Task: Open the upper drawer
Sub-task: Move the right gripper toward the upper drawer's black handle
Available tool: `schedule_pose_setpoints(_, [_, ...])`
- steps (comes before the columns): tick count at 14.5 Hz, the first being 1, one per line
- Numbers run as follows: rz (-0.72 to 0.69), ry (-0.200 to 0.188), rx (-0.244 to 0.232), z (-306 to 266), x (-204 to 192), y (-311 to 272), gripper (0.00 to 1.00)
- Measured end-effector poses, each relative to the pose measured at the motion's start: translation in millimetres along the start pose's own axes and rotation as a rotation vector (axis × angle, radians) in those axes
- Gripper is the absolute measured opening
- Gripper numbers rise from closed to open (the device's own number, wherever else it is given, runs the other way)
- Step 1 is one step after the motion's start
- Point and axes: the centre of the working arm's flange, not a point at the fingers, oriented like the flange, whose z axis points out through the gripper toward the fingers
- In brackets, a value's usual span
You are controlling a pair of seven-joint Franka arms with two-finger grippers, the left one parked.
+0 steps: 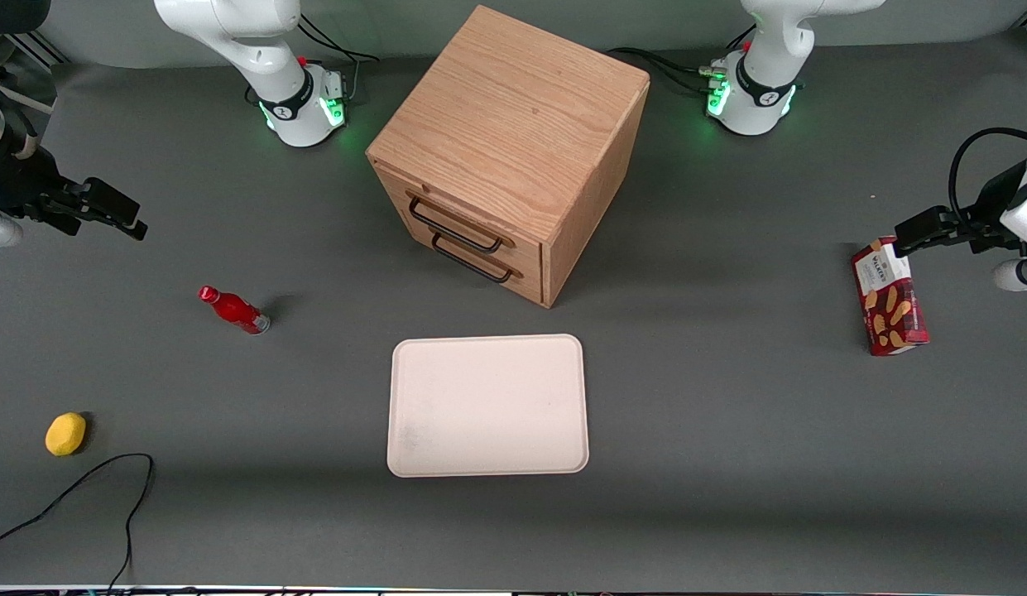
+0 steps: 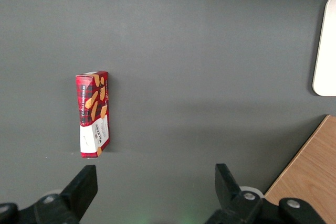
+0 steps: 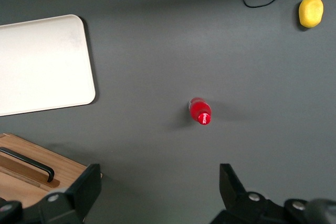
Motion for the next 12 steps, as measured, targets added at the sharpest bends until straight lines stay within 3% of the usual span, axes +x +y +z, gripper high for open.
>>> schedule_pose_setpoints(7, [-0.007, -0.008, 0.0, 6.5, 3.0, -5.5, 1.0])
schedule_pose_setpoints(12, [-0.176, -0.022, 0.025, 46.4, 10.0, -102.0, 1.0])
